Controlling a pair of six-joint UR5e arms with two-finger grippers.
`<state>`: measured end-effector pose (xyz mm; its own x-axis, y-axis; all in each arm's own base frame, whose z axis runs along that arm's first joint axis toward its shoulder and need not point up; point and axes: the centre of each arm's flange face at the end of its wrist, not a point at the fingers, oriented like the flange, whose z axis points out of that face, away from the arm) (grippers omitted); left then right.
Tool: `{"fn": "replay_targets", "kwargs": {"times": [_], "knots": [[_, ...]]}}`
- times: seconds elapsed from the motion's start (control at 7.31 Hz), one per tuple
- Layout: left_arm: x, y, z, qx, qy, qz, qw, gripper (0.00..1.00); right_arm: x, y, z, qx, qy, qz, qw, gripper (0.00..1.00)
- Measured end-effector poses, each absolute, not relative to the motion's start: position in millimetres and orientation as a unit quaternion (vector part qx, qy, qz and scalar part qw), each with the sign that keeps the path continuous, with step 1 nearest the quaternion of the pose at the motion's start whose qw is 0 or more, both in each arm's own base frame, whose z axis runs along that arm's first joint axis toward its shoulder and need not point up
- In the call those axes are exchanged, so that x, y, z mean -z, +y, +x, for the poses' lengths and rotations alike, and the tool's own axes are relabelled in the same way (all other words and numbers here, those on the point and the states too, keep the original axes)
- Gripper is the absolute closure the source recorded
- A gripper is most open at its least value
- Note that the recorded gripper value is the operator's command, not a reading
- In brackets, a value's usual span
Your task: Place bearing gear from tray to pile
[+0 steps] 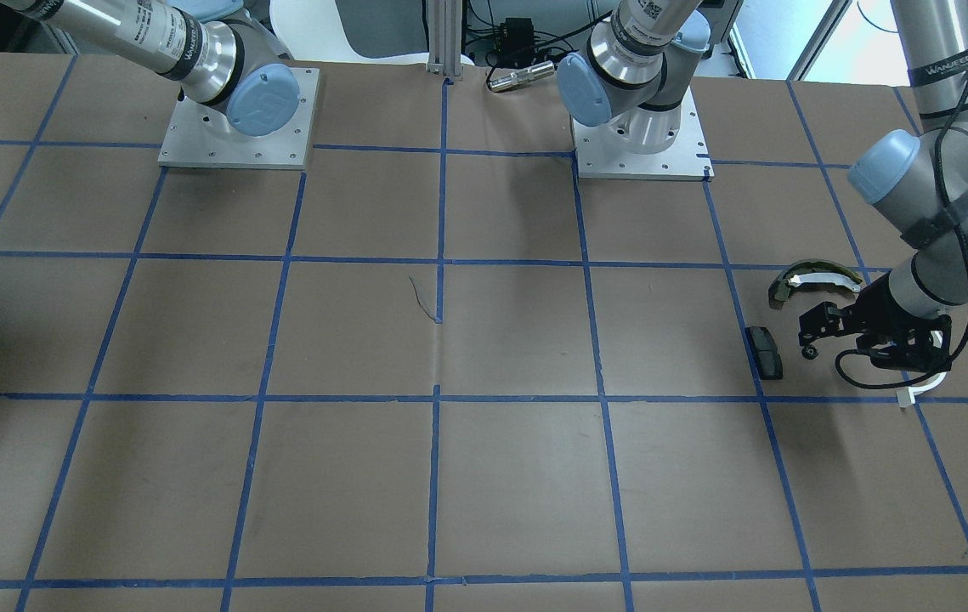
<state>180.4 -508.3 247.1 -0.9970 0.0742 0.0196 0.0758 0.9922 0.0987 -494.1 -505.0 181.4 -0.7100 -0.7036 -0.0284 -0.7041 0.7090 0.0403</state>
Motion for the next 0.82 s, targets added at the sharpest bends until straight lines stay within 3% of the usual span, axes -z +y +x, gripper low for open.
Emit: {"fn": "replay_targets", "kwargs": {"times": [0.41,0.82], "knots": [[-345,-531,72,0.058,-0.998,0.006,0.004,0.00,-188,-502,-496,-0.055,0.923,-0.381,-0.003,1.00],[-463,-537,-76,0.018,-0.998,0.057,-0.011,0.00,-257,-530,-446,-0.054,0.914,-0.401,-0.030,1.00]]}}
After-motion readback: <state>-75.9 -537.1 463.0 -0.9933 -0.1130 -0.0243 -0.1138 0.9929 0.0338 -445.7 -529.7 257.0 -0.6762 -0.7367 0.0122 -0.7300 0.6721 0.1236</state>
